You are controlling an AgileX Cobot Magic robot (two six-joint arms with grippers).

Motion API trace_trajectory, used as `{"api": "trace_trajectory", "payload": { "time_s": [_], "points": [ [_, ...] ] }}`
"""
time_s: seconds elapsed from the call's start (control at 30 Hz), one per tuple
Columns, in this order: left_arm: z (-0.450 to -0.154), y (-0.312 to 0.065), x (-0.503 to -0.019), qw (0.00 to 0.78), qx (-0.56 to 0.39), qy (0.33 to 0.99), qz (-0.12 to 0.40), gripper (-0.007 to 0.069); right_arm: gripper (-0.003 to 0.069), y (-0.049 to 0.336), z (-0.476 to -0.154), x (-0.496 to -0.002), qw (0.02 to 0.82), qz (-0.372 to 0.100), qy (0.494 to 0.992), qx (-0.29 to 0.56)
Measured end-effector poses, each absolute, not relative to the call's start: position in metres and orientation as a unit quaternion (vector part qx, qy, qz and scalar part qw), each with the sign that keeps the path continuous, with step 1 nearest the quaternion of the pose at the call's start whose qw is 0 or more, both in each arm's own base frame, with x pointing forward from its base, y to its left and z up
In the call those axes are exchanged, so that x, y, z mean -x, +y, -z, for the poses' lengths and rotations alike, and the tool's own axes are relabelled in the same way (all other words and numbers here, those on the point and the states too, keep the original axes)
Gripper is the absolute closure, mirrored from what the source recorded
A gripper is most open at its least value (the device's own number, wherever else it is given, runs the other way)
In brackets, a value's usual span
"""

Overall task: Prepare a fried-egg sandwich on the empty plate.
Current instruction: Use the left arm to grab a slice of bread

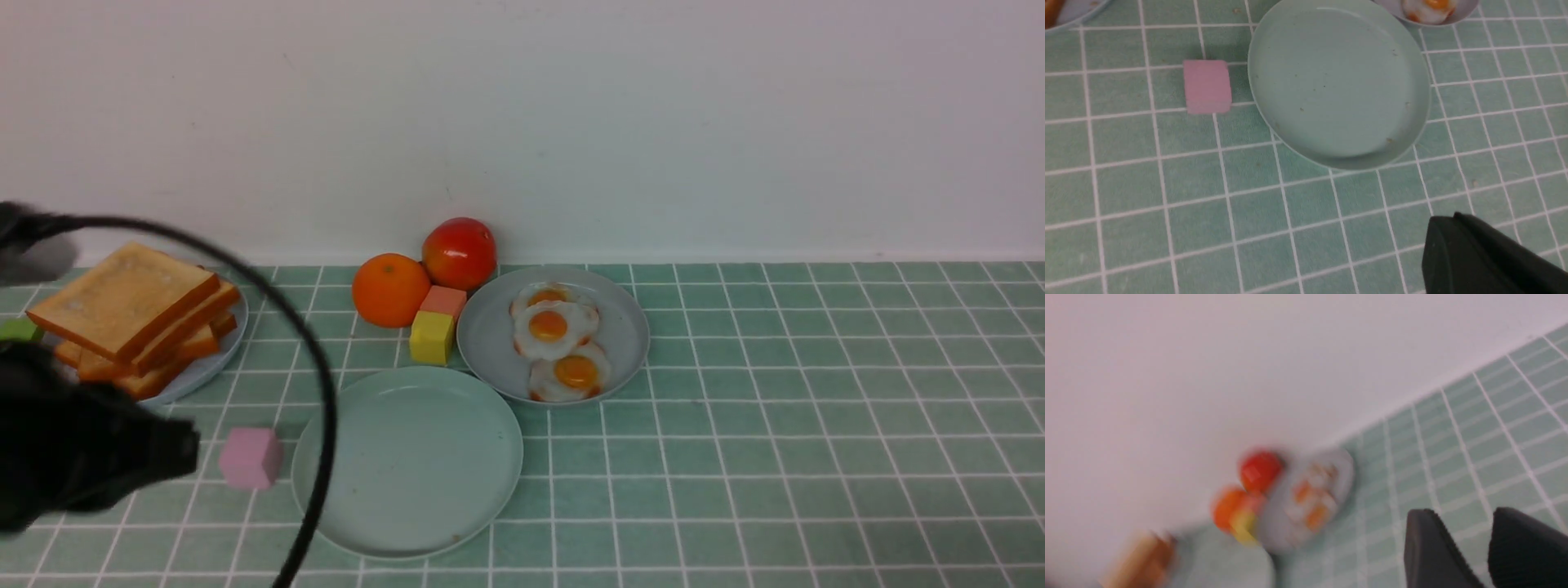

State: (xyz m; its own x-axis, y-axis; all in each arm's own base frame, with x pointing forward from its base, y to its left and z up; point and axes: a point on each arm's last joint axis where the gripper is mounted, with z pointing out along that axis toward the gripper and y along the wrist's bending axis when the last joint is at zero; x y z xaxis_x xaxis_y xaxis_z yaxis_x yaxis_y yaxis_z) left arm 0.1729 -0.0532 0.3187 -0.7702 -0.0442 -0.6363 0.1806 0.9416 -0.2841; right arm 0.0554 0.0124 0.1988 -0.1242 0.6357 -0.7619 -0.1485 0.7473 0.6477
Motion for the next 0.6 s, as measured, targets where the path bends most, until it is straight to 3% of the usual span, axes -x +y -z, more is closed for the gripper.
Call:
{"api": "trace_trajectory", "payload": {
  "time_s": [0.07,0.17,0.23,0.33,0.37,0.4,0.5,0.6],
  "points": [
    [-0.315,-0.055,-0.2,0.326,-0.042,0.933,0.144,0.0638,0.0422,0.012,-0.206,-0.055,0.635,-0.336,0.665,-0.203],
    [-0.313,-0.056,-0.229,0.313,-0.056,0.942,0.107,0.0638,0.0454,0.019,-0.226,-0.05,0.615,-0.342,0.692,-0.163],
    [-0.312,-0.057,-0.25,0.3,-0.059,0.948,0.085,0.0638,0.0506,0.025,-0.25,-0.047,0.596,-0.322,0.728,-0.105],
    [-0.31,-0.058,-0.29,0.286,-0.062,0.955,0.048,0.0638,0.0605,0.035,-0.303,-0.05,0.537,-0.262,0.802,0.011],
    [-0.31,-0.058,-0.292,0.286,-0.062,0.955,0.044,0.0638,0.0605,0.035,-0.306,-0.05,0.537,-0.247,0.806,0.001],
    [-0.309,-0.057,-0.311,0.283,-0.055,0.957,0.031,0.0638,0.0647,0.038,-0.321,-0.056,0.498,-0.215,0.838,0.052],
    [-0.305,-0.042,-0.343,0.276,-0.02,0.961,0.019,0.0638,0.0664,0.041,-0.348,-0.067,0.423,-0.193,0.876,0.126],
    [-0.301,-0.024,-0.359,0.275,0.006,0.961,0.009,0.0638,0.0659,0.045,-0.361,-0.074,0.401,-0.187,0.882,0.159]
  ]
}}
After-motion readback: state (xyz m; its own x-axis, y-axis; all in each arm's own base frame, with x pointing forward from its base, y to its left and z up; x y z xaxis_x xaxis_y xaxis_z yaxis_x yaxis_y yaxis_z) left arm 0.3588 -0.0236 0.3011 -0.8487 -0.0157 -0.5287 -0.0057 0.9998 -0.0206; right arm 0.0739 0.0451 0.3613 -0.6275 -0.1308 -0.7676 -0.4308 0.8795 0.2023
